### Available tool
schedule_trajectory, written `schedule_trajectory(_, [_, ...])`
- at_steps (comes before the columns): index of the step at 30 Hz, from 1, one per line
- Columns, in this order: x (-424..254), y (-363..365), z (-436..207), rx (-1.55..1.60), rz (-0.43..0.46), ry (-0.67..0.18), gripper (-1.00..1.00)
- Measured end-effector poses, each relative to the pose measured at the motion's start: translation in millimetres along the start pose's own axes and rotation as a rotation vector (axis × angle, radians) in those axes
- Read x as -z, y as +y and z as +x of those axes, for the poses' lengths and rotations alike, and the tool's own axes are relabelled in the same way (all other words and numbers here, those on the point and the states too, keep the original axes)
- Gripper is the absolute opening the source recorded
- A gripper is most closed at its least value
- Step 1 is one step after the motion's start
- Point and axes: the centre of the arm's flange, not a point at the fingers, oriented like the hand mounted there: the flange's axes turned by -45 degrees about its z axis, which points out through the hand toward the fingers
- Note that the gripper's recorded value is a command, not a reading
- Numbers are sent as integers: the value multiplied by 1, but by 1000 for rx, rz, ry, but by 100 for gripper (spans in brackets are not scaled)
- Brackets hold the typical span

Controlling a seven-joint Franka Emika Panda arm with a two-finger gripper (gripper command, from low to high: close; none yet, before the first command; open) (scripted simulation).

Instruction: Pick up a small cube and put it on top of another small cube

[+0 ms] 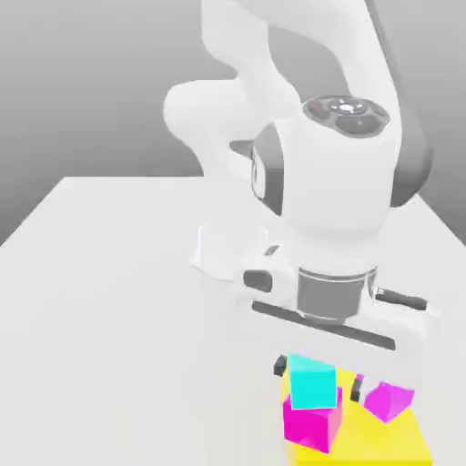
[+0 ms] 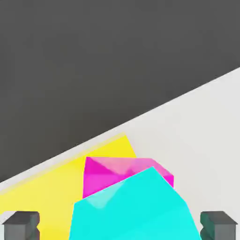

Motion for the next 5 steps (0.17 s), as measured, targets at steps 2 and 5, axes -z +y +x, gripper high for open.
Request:
schedule_trajectory(2, [0,0,0,-1,-2,1,100])
schedule_trajectory(5, [40,0,0,-1,-3,1,100])
